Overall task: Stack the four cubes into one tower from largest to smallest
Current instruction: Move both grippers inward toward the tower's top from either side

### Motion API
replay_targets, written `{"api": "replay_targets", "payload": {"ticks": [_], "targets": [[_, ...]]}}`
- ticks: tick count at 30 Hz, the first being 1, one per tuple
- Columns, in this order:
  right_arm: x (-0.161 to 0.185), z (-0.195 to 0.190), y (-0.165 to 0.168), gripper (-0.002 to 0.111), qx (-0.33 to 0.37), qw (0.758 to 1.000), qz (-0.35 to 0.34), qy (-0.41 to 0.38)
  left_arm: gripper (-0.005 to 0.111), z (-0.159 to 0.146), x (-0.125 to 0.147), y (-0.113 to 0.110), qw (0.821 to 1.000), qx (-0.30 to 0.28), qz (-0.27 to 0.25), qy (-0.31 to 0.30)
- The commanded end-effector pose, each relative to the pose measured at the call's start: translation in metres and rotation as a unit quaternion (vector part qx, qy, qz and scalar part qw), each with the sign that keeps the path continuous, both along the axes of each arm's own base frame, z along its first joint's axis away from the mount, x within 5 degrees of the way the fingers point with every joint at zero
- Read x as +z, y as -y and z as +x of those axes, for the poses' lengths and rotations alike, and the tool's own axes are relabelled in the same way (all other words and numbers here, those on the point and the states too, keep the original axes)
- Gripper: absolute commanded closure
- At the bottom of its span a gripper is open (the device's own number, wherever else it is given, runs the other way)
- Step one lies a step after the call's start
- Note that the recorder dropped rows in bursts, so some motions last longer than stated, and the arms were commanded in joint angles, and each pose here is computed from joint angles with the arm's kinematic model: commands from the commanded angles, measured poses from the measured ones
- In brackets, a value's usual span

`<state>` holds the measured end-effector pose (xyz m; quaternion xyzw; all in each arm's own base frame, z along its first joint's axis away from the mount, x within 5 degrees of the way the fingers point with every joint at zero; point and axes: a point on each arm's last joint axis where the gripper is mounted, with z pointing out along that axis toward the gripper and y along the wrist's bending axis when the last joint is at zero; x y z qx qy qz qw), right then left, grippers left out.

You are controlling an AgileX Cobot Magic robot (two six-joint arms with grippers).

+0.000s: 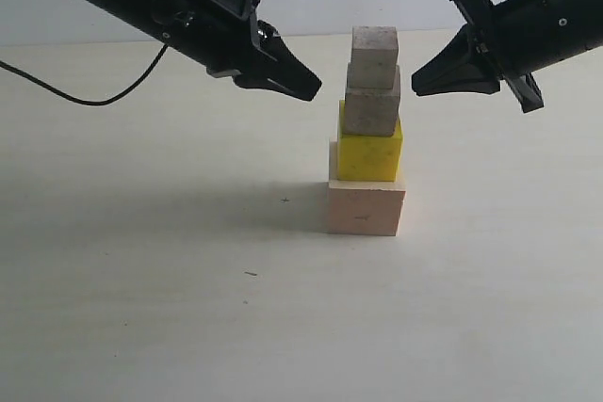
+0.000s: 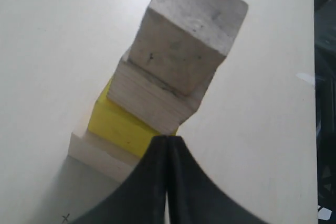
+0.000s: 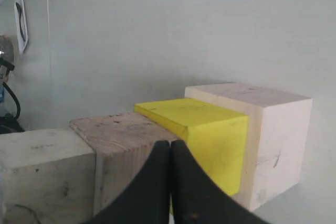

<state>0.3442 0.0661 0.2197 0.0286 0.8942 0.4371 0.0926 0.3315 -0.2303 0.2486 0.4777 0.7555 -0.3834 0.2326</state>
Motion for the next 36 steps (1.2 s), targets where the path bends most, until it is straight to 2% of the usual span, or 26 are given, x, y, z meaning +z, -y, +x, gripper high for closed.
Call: {"api": "replay_targets", "payload": {"ticks": [1,9,18,36], "targets": [[0.0,-0.001,0.0,0.108,0.005,1.0,0.009,0.002,0.107,0.001,-0.002,0.003,1.0,0.001,-0.025,-0.011],[-0.001,-0.001,0.0,0.108,0.007,1.0,0.011,-0.001,0.107,0.006,-0.022,0.006,0.999,0.001,-0.016,-0.035],[-0.012,0.003,-0.003,0.108,0.009,0.999,0.035,-0.015,0.107,0.007,-0.023,0.006,1.0,-0.004,-0.015,-0.027],[-0.01,0.003,-0.004,0.108,0.012,0.999,0.047,-0.01,0.107,0.004,-0.021,0.007,0.999,-0.019,-0.025,-0.025]]}}
